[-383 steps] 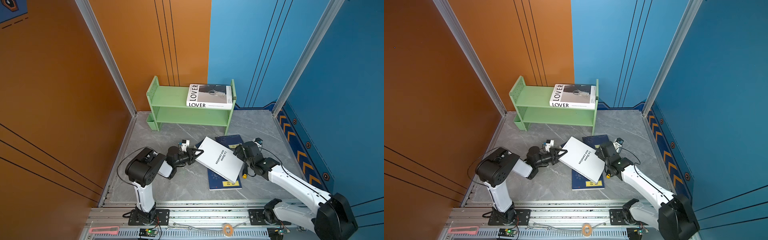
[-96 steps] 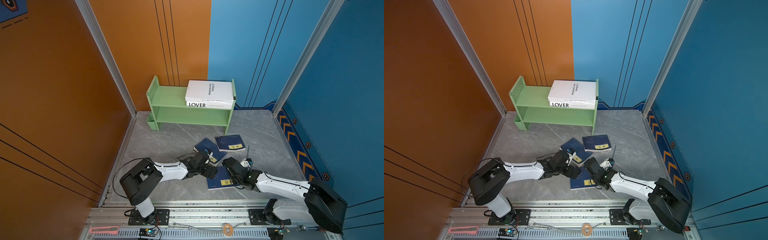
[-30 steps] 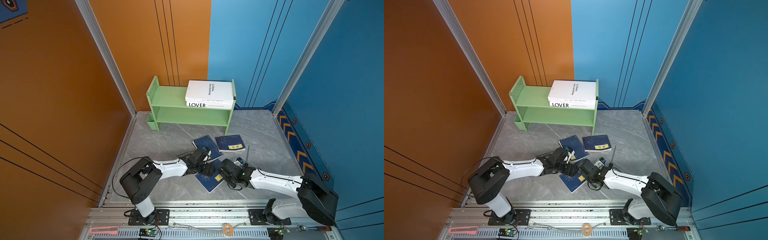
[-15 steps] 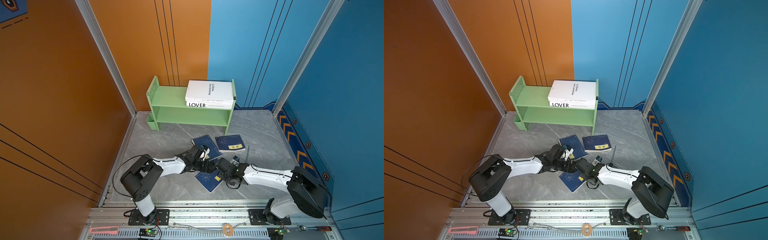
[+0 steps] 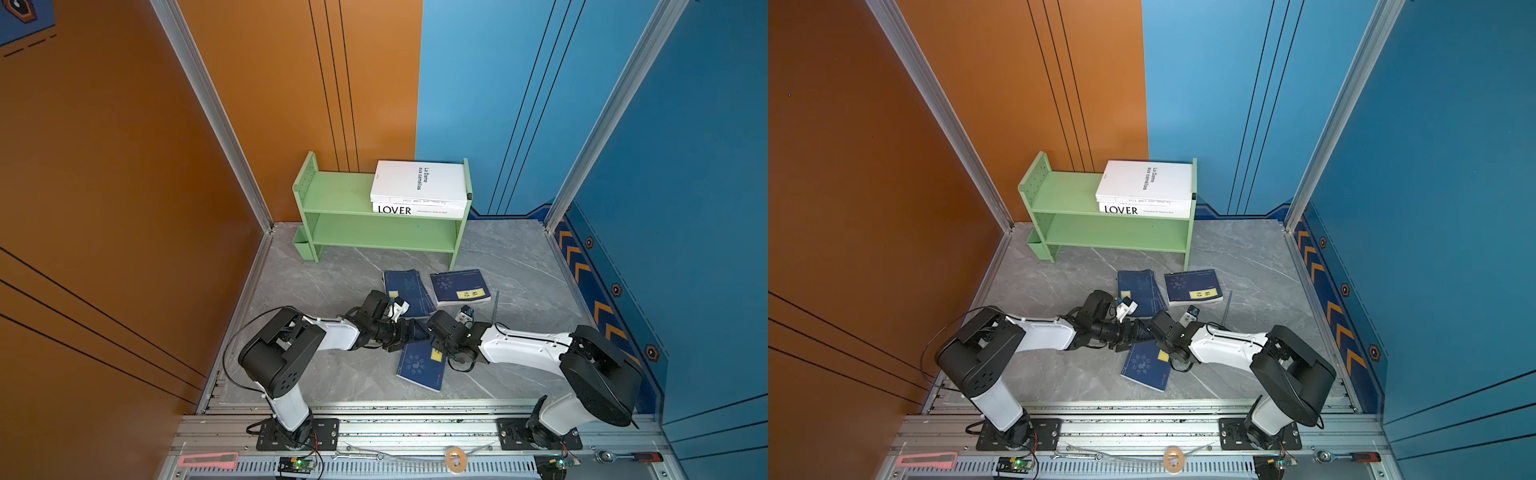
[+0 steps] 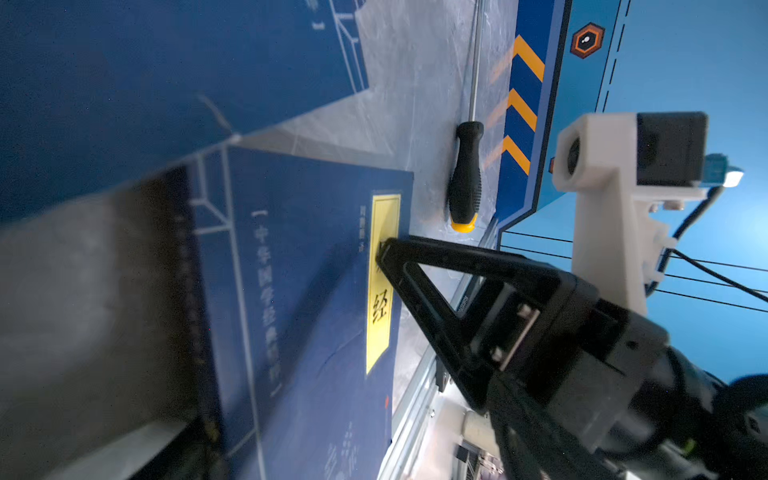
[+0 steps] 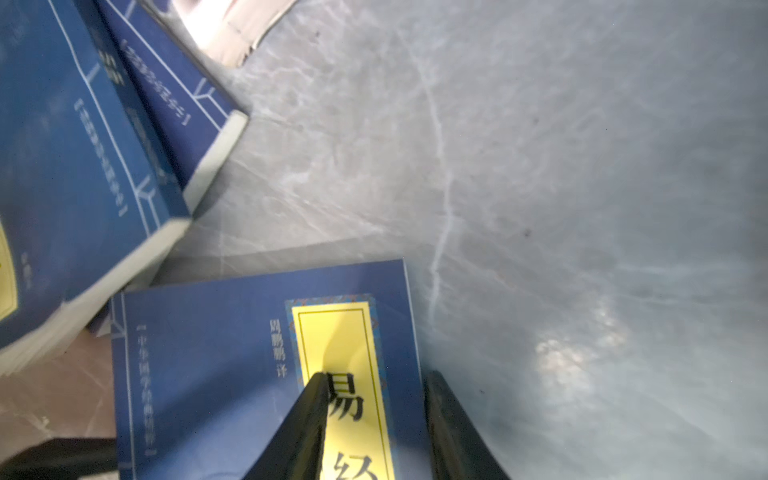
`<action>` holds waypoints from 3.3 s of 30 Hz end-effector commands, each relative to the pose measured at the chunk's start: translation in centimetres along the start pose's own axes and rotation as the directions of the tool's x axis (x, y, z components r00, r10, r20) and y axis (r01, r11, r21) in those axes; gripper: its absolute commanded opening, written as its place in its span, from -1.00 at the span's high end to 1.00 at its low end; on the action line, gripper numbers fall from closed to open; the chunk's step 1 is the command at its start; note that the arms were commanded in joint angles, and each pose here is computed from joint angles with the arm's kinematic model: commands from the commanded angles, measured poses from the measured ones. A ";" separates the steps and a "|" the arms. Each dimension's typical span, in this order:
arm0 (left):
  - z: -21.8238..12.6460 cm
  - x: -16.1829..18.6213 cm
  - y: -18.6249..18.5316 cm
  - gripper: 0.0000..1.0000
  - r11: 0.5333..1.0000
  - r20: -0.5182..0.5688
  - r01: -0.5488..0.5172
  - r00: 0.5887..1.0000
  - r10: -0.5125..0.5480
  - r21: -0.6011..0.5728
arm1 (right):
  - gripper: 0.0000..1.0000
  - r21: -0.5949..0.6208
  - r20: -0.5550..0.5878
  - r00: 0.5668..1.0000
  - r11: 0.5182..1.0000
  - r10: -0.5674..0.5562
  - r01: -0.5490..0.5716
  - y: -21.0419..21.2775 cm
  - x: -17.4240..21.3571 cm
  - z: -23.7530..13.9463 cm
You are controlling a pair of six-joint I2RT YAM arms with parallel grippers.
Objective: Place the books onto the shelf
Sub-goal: 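Push the blue book edges together with both grippers to tilt it up, then lift the blue book with the left gripper while the right withdraws, then grip the raised blue book with the right gripper beside the left gripper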
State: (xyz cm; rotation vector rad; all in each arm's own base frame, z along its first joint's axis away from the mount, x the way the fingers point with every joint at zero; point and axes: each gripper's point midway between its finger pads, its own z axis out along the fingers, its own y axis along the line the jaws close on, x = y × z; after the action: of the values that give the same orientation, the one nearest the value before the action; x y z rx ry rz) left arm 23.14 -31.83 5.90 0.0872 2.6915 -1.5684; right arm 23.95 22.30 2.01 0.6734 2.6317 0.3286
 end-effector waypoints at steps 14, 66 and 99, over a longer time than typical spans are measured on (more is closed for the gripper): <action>-0.3 1.7 1.5 0.38 0.993 -0.025 0.020 0.999 -0.024 -0.120 | 0.19 0.070 -0.104 0.995 0.998 0.013 -0.006 -4.0 2.4 1.6; -37.0 -19.0 -32.1 1.00 0.810 0.924 -0.510 0.371 -0.098 0.291 | -0.73 -0.952 0.299 0.954 0.076 0.026 0.296 27.2 -15.1 -35.9; -37.3 -17.6 -33.3 0.83 0.762 0.913 -0.555 0.389 -0.118 0.335 | 0.85 -0.983 0.168 0.980 0.097 0.107 0.158 34.1 -17.6 -32.1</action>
State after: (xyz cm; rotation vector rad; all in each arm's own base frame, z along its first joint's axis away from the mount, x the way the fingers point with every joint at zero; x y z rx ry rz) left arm 41.65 -16.24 50.30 -0.4249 1.2781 -1.5794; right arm 36.74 39.60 46.78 0.0458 1.5244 1.7662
